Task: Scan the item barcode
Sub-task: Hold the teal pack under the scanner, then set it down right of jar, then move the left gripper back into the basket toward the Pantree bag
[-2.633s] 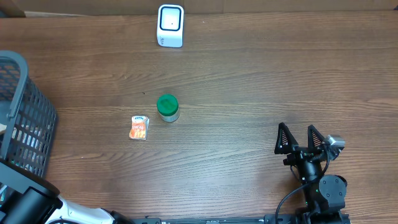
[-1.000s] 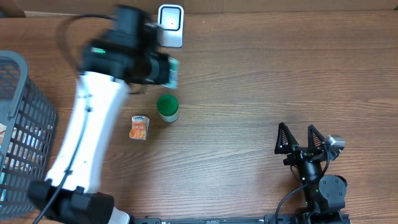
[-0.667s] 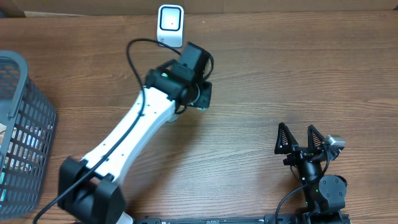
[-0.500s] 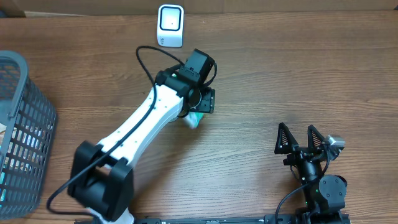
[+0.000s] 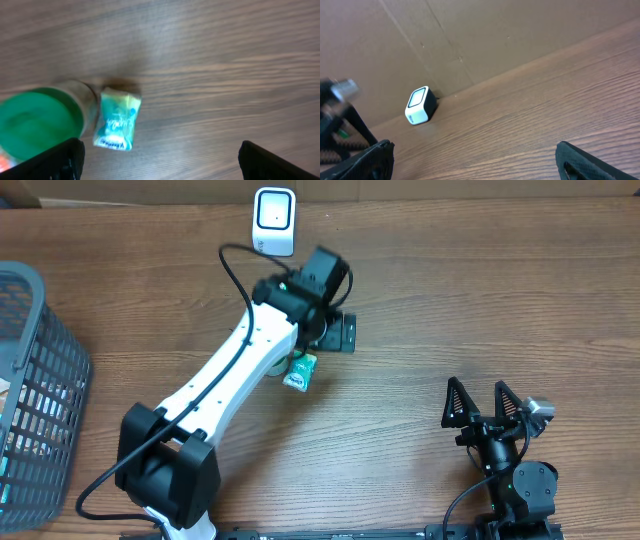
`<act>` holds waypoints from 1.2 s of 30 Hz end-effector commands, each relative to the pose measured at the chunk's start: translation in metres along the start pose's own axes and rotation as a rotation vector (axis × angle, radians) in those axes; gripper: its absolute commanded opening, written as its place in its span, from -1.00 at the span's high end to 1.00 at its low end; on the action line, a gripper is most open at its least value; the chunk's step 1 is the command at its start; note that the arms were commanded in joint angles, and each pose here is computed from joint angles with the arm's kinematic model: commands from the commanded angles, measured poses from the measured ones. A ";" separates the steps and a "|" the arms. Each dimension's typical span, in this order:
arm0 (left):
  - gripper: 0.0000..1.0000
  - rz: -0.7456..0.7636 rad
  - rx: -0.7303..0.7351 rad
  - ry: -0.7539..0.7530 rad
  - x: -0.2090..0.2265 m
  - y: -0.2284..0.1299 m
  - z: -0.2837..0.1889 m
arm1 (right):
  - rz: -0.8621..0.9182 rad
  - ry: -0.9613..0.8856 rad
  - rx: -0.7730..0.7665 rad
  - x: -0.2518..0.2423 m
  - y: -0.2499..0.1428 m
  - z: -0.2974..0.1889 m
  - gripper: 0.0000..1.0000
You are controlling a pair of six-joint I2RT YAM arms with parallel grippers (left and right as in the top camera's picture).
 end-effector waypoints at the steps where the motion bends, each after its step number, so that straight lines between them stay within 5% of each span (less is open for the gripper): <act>1: -0.99 -0.010 -0.081 -0.013 -0.002 0.024 -0.041 | -0.004 0.013 0.001 0.001 -0.001 0.000 -1.00; 8: -0.99 0.076 -0.053 -0.127 -0.008 0.022 -0.095 | -0.004 0.013 0.001 0.001 -0.001 0.000 -1.00; 18: -0.99 -0.071 -0.297 -0.079 0.077 0.039 -0.215 | -0.004 0.013 0.001 0.001 -0.001 0.000 -1.00; 29: -0.91 -0.447 -0.634 0.208 0.222 -0.010 -0.336 | -0.004 0.013 0.001 0.001 -0.001 0.000 -1.00; 36: -0.89 -0.631 -0.662 0.399 0.290 -0.059 -0.365 | -0.004 0.013 0.001 0.001 -0.001 0.000 -1.00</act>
Point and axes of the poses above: each gripper's point midway between its finger pads, its own z axis out along the fingers, its own x axis along the line the jaws close on, y = z × x, the point moved 4 cm from there along -z, back along the fingers, and after that the axes turned 13 degrees about z, right-handed, at the moved point
